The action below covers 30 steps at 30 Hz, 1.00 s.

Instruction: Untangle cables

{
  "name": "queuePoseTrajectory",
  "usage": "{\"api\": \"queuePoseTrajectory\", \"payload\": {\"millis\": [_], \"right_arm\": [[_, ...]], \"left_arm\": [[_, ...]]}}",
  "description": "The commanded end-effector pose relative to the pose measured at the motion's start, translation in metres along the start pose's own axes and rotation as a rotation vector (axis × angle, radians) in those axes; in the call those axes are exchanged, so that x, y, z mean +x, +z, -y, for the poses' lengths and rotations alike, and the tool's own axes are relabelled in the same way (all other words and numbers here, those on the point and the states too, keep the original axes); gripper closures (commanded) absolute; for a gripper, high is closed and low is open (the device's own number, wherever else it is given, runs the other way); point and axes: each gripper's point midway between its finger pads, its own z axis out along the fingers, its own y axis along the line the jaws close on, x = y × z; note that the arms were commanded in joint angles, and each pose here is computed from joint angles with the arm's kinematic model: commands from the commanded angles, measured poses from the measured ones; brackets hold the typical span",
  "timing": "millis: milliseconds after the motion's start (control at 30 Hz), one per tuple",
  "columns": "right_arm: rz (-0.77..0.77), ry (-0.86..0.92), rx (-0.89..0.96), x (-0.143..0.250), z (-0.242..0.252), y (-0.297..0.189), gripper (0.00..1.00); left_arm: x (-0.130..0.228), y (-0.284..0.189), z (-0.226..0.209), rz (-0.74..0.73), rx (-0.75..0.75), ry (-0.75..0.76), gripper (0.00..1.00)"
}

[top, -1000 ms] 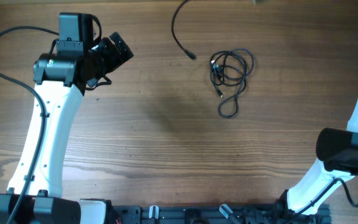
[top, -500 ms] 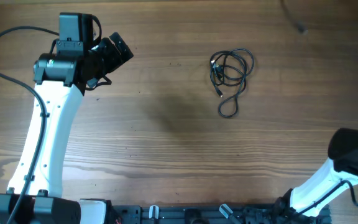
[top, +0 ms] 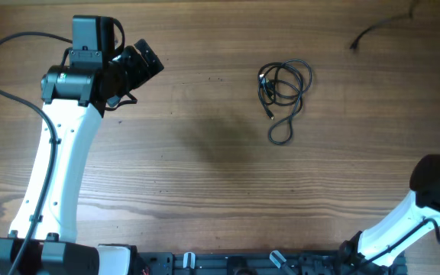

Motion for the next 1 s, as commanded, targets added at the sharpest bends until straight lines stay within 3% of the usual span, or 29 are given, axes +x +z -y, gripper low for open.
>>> {"api": "queuePoseTrajectory", "payload": {"millis": [0, 367, 500, 633, 767, 967], "right_arm": [[-0.043, -0.197, 0.193, 0.026, 0.05, 0.036, 0.96], [-0.332, -0.256, 0.319, 0.144, 0.105, 0.097, 0.96], [-0.402, -0.21, 0.188, 0.162, 0.086, 0.103, 0.96], [-0.367, -0.162, -0.087, 0.134, 0.031, 0.093, 0.96], [-0.251, -0.119, -0.316, 0.077, -0.022, 0.061, 0.96], [-0.007, -0.12, -0.276, -0.003, -0.033, 0.02, 0.96]], "left_arm": [[-0.002, 0.003, -0.002, 0.006, -0.012, 0.024, 0.02], [-0.001, 0.003, -0.002, 0.004, -0.012, 0.024, 0.02], [-0.001, 0.003, -0.001, 0.004, -0.012, 0.024, 0.02], [-0.001, 0.003, -0.002, 0.003, -0.013, 0.024, 0.02], [0.0, 0.003, -0.002, 0.001, -0.015, 0.024, 0.02], [0.0, 0.003, -0.002, 0.001, -0.015, 0.024, 0.02]]}}
